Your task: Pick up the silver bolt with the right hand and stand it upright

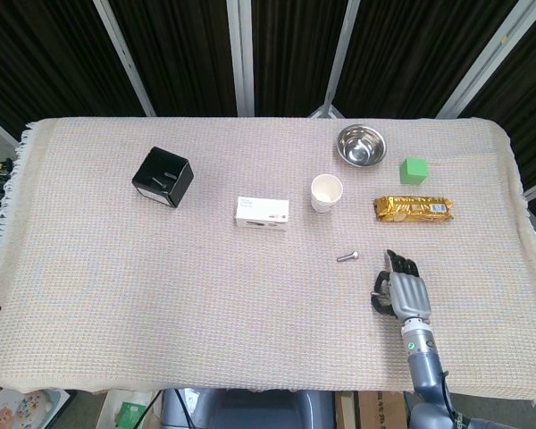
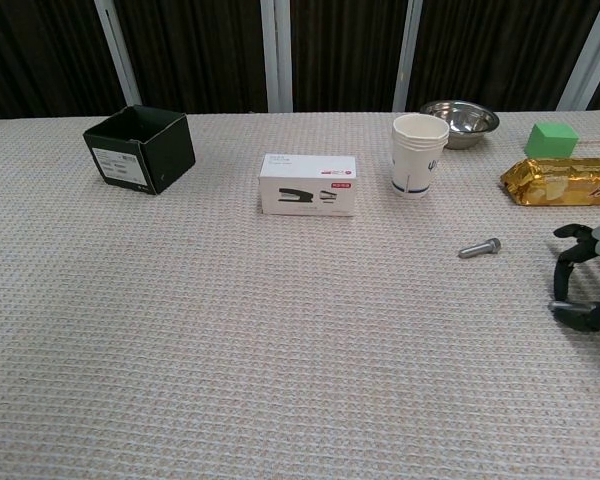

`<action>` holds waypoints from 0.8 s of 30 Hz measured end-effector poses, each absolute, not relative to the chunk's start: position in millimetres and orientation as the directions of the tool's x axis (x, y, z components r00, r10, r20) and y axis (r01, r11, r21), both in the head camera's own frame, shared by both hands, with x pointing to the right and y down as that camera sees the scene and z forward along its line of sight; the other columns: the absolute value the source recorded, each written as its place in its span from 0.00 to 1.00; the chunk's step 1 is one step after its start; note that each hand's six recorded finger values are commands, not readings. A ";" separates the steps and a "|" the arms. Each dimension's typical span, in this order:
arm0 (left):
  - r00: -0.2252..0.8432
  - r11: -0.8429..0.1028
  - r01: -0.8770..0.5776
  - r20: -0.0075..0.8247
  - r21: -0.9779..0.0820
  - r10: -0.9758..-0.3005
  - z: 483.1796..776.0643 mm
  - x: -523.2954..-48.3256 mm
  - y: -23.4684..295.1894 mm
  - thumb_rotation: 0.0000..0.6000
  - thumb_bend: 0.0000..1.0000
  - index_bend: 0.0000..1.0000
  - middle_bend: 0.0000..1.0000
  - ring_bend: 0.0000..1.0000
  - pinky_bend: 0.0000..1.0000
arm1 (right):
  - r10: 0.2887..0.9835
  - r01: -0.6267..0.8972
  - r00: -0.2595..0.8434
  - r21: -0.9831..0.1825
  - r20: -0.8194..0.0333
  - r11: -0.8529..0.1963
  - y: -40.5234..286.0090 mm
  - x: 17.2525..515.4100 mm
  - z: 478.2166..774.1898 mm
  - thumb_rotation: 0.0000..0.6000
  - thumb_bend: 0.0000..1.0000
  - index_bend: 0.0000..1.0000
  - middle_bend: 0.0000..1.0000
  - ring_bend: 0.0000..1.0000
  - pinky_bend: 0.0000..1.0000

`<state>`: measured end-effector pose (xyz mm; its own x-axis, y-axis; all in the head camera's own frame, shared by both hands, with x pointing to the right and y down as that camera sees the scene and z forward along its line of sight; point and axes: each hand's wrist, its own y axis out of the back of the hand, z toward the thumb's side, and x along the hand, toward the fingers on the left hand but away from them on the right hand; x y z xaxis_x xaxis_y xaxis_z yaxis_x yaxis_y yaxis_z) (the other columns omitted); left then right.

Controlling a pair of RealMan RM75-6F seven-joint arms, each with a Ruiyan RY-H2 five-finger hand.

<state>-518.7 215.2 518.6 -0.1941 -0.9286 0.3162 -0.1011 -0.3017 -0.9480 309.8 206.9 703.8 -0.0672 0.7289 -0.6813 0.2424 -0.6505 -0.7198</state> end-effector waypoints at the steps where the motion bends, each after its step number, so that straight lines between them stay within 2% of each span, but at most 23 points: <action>1: -0.194 -0.302 -0.101 0.316 -0.948 -0.929 518.6 -518.6 215.2 1.00 0.04 0.16 0.09 0.01 0.01 | 0.729 0.242 -0.067 -0.720 -0.681 -0.651 206.7 309.7 703.7 1.00 0.34 0.60 0.00 0.00 0.00; 24: -0.196 -0.303 -0.100 0.317 -0.948 -0.928 518.8 -518.7 215.2 1.00 0.04 0.16 0.09 0.01 0.01 | 0.744 0.262 -0.052 -0.728 -0.666 -0.633 200.4 306.1 692.5 1.00 0.34 0.60 0.00 0.01 0.00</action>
<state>-518.7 215.2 518.8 -0.1963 -0.9277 0.3175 -0.1005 -0.3030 -0.9477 306.1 200.4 692.5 -0.0522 0.7444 -0.6657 0.2619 -0.6331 -0.7284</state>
